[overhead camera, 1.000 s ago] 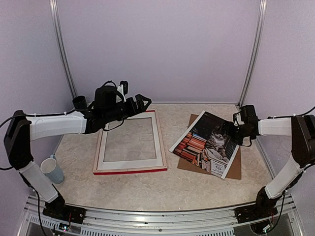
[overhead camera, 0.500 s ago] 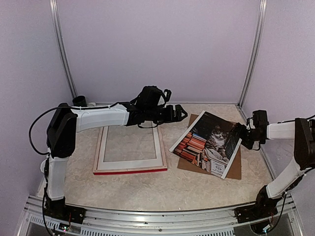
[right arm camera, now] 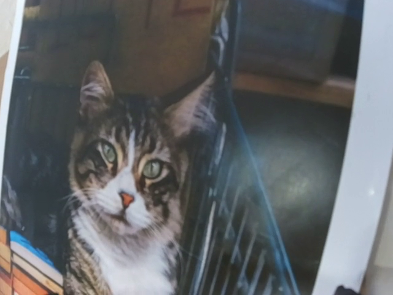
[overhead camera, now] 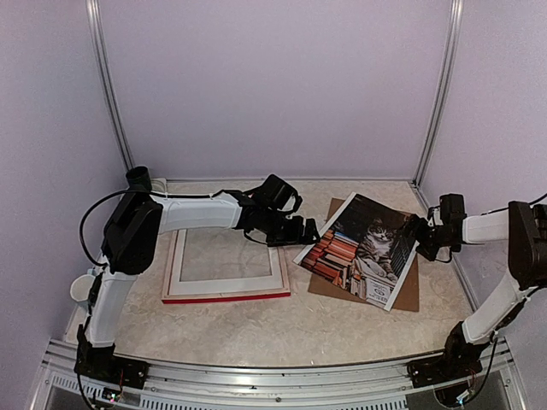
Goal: Put the photo into the frame
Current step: Pick up the photo from the backboard.
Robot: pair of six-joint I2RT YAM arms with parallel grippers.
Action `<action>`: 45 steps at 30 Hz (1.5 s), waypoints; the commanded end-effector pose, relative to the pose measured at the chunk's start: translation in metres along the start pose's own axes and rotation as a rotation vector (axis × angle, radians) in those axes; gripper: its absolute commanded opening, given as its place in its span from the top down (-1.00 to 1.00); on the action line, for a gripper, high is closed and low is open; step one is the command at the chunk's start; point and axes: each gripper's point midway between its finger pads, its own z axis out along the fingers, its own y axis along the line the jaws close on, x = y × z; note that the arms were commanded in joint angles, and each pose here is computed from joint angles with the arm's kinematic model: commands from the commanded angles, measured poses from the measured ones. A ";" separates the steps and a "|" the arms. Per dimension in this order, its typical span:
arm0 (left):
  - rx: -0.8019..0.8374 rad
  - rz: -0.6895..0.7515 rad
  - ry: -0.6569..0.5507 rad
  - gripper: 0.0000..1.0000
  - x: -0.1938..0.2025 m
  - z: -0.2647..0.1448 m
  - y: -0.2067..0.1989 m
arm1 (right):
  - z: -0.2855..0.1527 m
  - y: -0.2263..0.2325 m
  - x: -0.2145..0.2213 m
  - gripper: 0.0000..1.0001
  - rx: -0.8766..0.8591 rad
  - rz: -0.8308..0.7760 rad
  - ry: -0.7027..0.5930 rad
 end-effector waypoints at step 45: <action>0.027 0.010 0.120 -0.79 0.023 0.040 -0.004 | 0.039 -0.028 -0.030 -0.93 0.018 0.109 -0.058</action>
